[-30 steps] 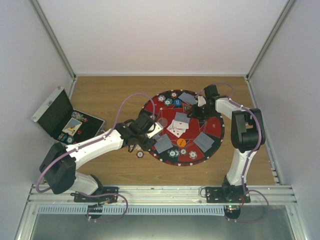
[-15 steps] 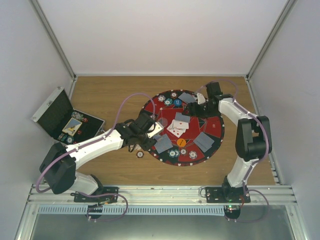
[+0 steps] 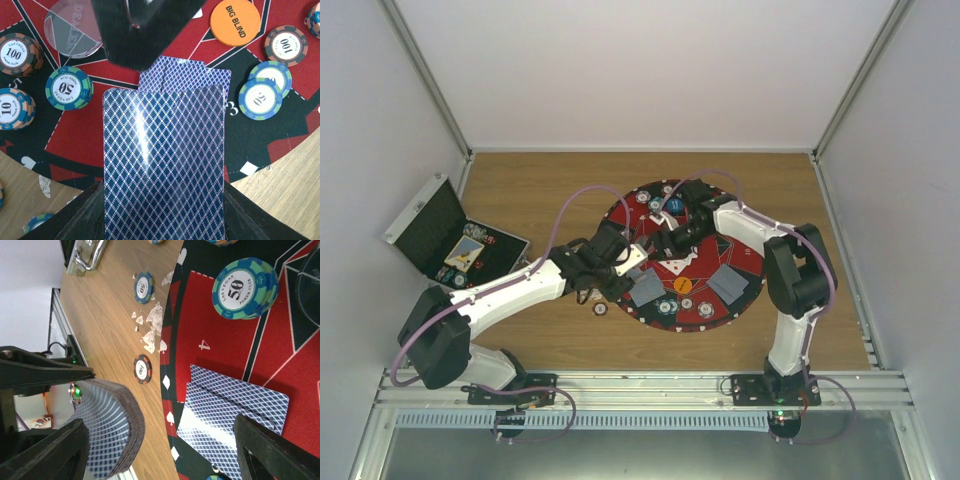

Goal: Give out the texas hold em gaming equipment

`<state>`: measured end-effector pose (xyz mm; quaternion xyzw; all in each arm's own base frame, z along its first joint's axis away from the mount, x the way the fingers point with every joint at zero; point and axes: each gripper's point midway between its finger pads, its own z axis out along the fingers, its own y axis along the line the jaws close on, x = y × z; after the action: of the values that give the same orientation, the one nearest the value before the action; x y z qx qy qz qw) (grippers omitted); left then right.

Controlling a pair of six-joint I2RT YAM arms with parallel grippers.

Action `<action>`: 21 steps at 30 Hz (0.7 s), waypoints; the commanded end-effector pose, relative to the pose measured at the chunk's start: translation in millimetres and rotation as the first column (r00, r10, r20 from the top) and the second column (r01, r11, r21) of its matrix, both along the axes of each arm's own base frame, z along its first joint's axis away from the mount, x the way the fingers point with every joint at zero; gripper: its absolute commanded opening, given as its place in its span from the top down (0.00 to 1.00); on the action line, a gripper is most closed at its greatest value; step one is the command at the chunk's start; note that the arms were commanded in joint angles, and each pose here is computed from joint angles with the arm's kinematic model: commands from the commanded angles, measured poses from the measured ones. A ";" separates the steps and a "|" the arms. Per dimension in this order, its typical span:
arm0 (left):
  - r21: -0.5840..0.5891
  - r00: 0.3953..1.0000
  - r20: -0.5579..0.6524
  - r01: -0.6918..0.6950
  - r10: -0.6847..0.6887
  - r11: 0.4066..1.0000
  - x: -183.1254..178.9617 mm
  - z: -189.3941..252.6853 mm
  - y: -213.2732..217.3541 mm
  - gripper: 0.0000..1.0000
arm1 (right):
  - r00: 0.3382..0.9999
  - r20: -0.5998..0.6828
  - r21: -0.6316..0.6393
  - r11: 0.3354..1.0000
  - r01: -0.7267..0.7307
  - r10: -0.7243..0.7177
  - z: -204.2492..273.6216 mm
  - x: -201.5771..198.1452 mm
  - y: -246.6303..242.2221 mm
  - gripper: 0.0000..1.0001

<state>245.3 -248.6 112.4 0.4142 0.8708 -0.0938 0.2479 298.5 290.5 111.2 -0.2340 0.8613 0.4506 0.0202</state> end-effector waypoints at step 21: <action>-0.050 0.999 0.049 0.016 -0.014 0.999 4.5 13.7 -5.7 0.46 | 0.991 -0.028 -0.077 0.988 -0.132 0.130 -26.7 -16.7 13.6 0.37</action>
<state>244.7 -249.2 115.0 0.4162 0.8686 -0.0968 0.2509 280.2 307.4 87.7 -0.2814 0.8579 0.4289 -0.0292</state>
